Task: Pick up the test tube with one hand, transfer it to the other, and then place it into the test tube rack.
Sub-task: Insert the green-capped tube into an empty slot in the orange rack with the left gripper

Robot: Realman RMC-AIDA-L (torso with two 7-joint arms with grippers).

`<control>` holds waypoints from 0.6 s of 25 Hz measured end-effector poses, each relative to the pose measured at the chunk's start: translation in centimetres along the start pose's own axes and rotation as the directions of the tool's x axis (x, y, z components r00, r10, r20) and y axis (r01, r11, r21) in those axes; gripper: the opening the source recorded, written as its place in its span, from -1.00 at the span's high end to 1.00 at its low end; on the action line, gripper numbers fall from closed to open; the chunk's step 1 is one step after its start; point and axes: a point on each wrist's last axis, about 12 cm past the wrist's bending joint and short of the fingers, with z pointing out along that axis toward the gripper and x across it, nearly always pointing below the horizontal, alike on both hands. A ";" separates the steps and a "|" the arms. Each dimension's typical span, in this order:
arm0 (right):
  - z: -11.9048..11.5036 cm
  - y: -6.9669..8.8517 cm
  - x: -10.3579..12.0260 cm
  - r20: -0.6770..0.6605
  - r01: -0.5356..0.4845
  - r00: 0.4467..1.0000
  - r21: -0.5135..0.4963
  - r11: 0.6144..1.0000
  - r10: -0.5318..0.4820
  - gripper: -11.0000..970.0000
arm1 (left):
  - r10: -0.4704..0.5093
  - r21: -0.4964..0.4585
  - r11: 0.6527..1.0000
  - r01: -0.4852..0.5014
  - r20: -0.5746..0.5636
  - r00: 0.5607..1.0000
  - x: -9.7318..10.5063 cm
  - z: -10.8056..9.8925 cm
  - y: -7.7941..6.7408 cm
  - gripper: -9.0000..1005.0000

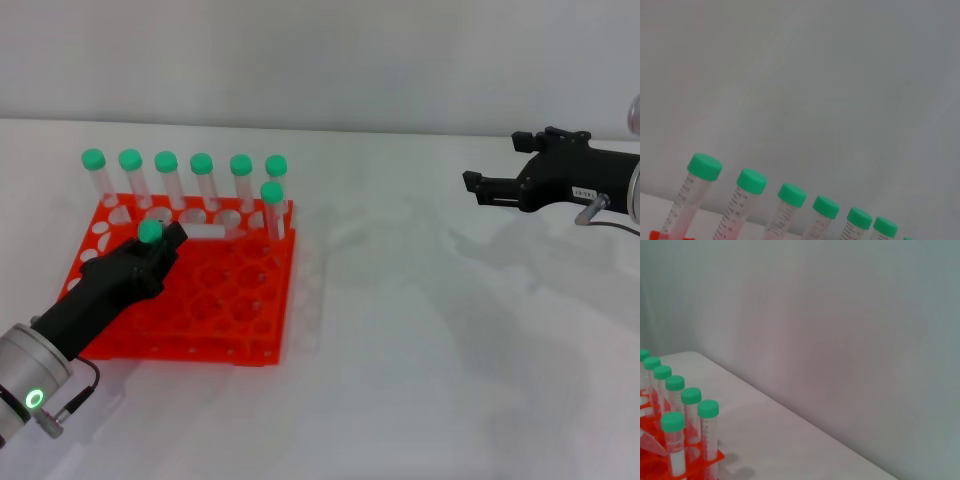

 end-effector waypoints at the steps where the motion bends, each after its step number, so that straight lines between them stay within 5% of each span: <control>1: 0.0 0.0 0.0 0.001 0.000 1.000 0.000 1.000 0.000 -0.78 | 0.001 -0.001 1.000 -0.001 0.000 1.000 0.0 0.1 0.0 0.55; 15: 0.8 -0.2 -0.4 0.000 0.000 1.000 0.007 1.000 0.000 -0.78 | 0.007 -0.006 1.000 -0.007 -0.015 1.000 -0.3 1.1 0.1 0.55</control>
